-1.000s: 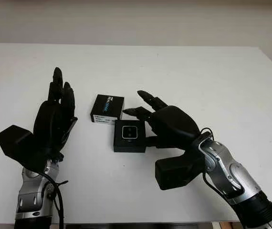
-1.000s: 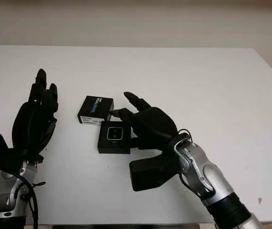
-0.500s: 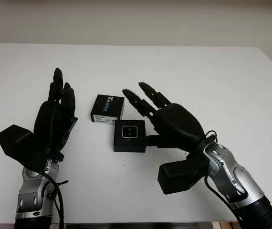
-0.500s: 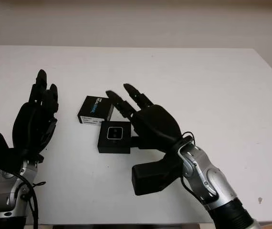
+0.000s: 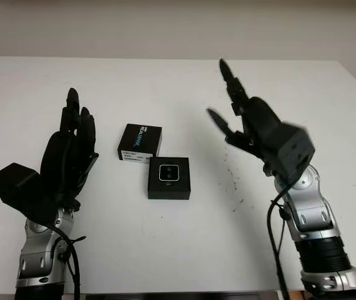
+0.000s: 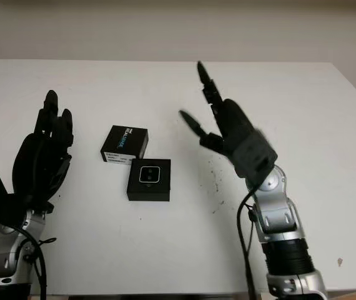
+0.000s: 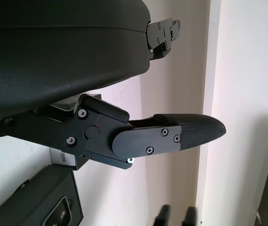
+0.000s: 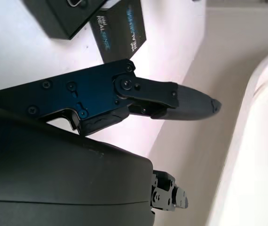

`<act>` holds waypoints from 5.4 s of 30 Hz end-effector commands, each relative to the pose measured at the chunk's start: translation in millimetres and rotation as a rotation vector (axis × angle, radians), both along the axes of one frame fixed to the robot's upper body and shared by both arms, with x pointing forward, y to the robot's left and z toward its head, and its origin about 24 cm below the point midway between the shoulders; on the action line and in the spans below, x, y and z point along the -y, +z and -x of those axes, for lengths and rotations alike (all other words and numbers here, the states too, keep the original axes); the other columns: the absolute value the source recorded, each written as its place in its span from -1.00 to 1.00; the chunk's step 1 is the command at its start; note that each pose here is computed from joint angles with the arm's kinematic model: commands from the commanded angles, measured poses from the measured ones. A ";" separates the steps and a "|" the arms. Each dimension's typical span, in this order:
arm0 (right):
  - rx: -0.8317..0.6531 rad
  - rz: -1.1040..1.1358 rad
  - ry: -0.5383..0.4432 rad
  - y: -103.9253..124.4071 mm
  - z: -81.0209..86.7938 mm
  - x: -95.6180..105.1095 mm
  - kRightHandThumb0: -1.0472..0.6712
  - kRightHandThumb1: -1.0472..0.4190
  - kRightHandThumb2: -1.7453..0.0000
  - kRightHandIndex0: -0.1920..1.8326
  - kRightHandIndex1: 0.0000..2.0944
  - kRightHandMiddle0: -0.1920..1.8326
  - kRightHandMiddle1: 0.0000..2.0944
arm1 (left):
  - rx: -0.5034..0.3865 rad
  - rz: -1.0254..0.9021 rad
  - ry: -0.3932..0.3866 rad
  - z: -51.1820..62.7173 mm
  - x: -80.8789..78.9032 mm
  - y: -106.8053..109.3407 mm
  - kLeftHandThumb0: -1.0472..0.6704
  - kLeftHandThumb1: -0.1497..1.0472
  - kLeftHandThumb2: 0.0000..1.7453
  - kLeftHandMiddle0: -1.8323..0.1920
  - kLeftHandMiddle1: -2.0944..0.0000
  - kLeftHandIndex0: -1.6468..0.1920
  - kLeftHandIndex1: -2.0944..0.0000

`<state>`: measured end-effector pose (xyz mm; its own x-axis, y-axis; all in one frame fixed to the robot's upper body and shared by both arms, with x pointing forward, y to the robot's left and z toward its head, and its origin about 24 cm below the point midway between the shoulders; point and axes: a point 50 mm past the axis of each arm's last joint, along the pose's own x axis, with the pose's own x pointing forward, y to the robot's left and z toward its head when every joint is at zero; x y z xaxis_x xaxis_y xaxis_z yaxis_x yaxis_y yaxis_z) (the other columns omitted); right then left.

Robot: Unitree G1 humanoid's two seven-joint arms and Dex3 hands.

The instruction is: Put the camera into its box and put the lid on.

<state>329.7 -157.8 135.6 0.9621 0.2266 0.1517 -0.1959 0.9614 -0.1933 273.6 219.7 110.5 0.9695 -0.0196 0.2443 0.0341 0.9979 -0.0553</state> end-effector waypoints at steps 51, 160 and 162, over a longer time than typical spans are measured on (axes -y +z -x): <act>-0.171 -0.149 -0.045 -30.1 0.6 15.9 -0.54 -1.00 0.22 -1.00 -0.97 -0.99 -0.96 | 0.028 -1.540 -0.333 -124.5 42.5 49.0 -0.44 0.59 -0.94 0.84 0.95 0.87 0.95; -0.054 -0.036 -0.100 -41.2 13.4 -16.8 -0.66 -1.00 0.40 -0.91 -0.94 -0.88 -0.94 | -0.479 -0.840 -0.492 -59.9 62.7 75.8 -0.09 0.95 -0.94 0.50 -0.62 0.55 -0.49; -0.055 -0.033 -0.100 -41.4 13.6 -17.1 -0.66 -1.00 0.40 -0.91 -0.94 -0.88 -0.94 | -0.486 -0.805 -0.477 -59.5 63.4 74.6 -0.09 0.93 -0.94 0.47 -0.62 0.54 -0.48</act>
